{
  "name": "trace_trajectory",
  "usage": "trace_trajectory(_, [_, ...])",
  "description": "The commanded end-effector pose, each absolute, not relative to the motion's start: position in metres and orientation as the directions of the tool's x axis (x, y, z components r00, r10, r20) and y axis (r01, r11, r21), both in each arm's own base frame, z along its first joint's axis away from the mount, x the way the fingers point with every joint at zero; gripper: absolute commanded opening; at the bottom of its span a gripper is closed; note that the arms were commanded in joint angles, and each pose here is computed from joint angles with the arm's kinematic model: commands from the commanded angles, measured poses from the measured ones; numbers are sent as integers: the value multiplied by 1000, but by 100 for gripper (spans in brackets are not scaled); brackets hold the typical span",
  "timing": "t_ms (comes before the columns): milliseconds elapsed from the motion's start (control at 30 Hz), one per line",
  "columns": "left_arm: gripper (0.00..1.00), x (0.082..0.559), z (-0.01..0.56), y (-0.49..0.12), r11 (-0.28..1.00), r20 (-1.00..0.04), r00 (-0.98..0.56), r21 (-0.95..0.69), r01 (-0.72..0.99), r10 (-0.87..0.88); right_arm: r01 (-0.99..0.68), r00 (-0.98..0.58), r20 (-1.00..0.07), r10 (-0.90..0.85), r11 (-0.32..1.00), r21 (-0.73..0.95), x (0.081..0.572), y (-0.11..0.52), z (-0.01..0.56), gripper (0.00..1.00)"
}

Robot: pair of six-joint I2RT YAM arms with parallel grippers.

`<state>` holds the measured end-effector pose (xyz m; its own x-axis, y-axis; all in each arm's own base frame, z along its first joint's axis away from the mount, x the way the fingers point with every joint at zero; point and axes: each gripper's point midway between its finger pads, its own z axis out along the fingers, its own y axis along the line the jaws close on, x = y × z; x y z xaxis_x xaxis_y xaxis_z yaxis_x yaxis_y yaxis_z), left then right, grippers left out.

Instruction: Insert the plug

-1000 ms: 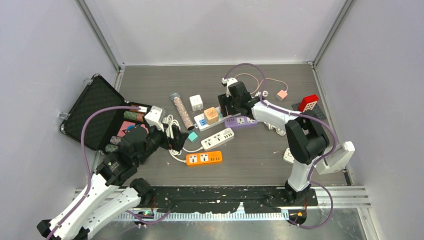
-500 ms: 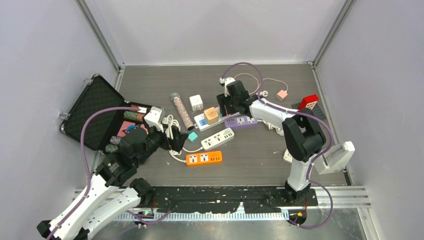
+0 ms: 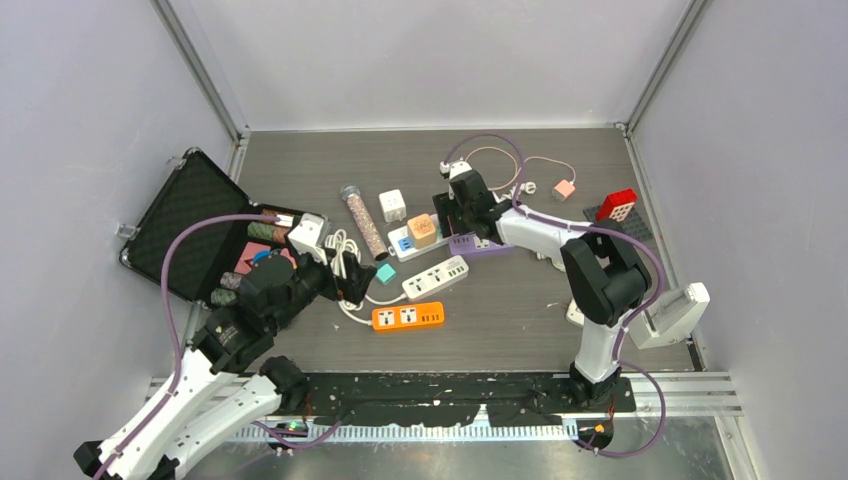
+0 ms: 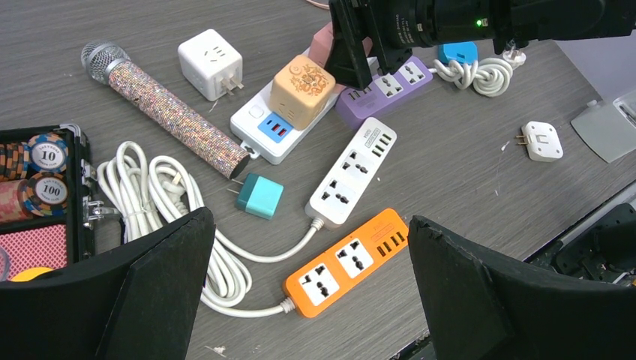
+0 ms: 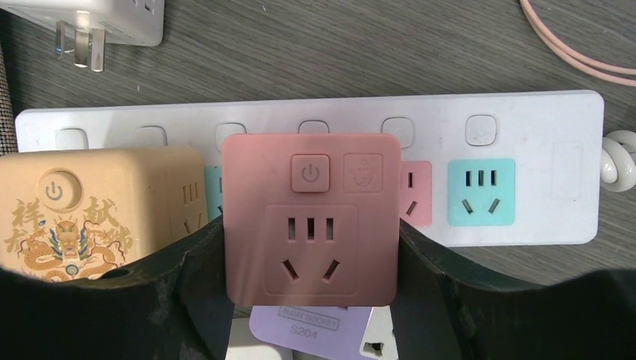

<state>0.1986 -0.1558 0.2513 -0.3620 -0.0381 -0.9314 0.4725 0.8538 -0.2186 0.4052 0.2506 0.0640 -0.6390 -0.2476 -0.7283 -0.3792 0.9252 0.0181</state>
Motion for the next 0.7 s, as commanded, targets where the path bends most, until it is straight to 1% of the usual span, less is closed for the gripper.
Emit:
trace_trajectory(0, [100,200,263,-157,845,-938,-339,-243,476,-78,-323,-755,-600,-263,946,-9,380,230,33,19])
trace_trajectory(33, [100,199,263,-158,845,-937,-339,-243,476,-79,-325,-737,-626,-255,946,-3,388,235,52,28])
trace_trajectory(67, [100,199,264,-157,846,-938,-339,-243,475,-79,-325,-726,-641,-250,946,0,392,237,64,46])
trace_trajectory(100, [100,199,265,-156,846,-938,-336,-243,474,-82,-325,-705,-667,-239,946,4,399,241,86,53])
trace_trajectory(133, [100,199,266,-156,847,-938,-336,-242,472,-82,-322,-694,-681,-233,947,5,403,242,98,66])
trace_trajectory(167, [100,199,266,-155,848,-939,-334,-242,472,-82,-319,-674,-706,-218,948,12,409,245,120,71])
trace_trajectory(200, [100,198,266,-155,848,-939,-335,-243,470,-83,-314,-667,-715,-210,949,14,412,245,130,79])
trace_trajectory(267, [100,197,267,-154,849,-939,-333,-246,468,-89,-305,-648,-738,-188,952,26,417,246,157,86])
trace_trajectory(367, [100,196,269,-152,849,-940,-327,-248,466,-95,-297,-627,-763,-161,954,42,418,244,187,93])
trace_trajectory(533, [100,195,268,-150,850,-940,-327,-252,463,-100,-307,-613,-777,-143,949,67,409,241,206,94])
trace_trajectory(667, [100,194,267,-150,849,-937,-332,-258,461,-104,-330,-607,-781,-145,940,82,404,242,209,93])
